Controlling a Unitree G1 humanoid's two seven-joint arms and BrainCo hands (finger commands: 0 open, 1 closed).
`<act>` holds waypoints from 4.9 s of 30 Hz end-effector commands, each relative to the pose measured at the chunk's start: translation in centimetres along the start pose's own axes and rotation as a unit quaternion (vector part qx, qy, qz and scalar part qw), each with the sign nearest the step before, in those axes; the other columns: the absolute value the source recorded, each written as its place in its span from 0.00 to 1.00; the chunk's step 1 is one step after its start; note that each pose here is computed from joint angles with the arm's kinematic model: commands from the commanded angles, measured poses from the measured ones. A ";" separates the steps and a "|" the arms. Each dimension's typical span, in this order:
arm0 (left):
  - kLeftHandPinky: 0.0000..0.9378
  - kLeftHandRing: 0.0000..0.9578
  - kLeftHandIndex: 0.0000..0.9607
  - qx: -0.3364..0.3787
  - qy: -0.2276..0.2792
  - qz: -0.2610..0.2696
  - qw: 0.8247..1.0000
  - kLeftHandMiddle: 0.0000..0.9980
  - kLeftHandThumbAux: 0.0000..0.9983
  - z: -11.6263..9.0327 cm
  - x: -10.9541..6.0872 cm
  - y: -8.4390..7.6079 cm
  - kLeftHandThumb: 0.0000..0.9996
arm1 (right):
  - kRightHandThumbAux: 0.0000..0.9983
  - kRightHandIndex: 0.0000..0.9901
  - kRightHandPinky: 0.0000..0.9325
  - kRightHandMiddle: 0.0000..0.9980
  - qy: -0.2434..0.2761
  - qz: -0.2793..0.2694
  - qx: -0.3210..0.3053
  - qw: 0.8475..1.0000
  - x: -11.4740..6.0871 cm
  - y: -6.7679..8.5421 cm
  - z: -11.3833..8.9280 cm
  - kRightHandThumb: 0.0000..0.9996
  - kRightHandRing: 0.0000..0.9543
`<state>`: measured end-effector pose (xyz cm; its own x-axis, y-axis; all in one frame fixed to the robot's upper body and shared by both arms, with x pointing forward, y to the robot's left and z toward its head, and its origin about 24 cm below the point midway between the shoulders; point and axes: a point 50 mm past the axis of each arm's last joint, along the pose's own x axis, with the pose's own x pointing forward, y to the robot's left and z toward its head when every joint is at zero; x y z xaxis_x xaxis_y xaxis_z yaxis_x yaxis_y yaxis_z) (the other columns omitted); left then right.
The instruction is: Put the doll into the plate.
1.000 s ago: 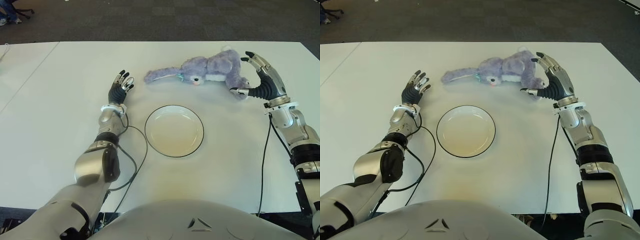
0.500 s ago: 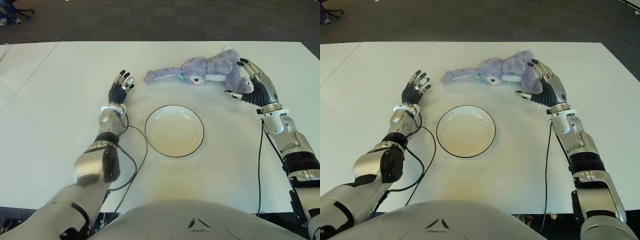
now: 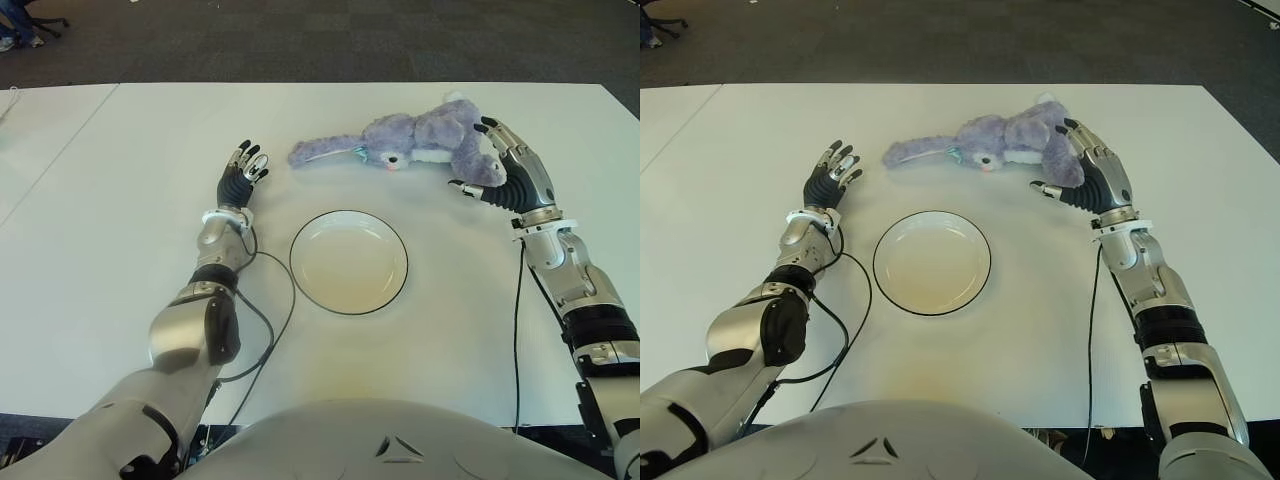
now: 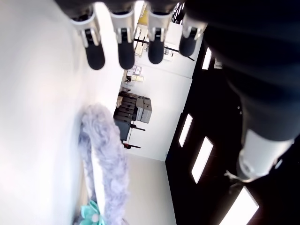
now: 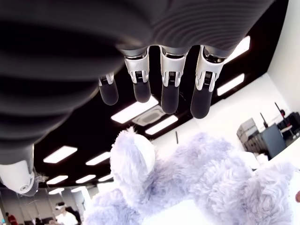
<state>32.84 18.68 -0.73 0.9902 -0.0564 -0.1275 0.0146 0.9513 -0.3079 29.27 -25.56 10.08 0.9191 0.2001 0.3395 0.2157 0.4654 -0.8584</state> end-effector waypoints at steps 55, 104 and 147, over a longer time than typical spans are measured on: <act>0.15 0.12 0.07 -0.074 0.223 0.073 0.969 0.10 0.67 -11.1 -7.6 1.1 0.00 | 0.55 0.13 0.00 0.00 0.263 0.096 -0.062 0.958 1.8 7.3 -4.7 0.36 0.16; 0.19 0.17 0.08 -0.082 0.207 0.073 0.972 0.15 0.63 -10.7 -7.8 2.0 0.00 | 0.72 0.44 0.87 0.80 0.480 -0.025 0.208 0.852 -0.8 5.8 -8.2 0.69 0.87; 0.18 0.15 0.07 -0.098 0.207 0.078 0.970 0.13 0.62 -10.9 -7.7 1.5 0.00 | 0.72 0.43 0.89 0.82 0.417 -0.039 0.189 0.888 0.6 4.4 -7.8 0.69 0.89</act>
<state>32.85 18.85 -0.68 0.9919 -0.0402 -0.1207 -0.0013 0.9455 -0.3257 34.13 -30.59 5.30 0.8552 -0.5118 -0.0820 0.3753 0.7205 -0.5832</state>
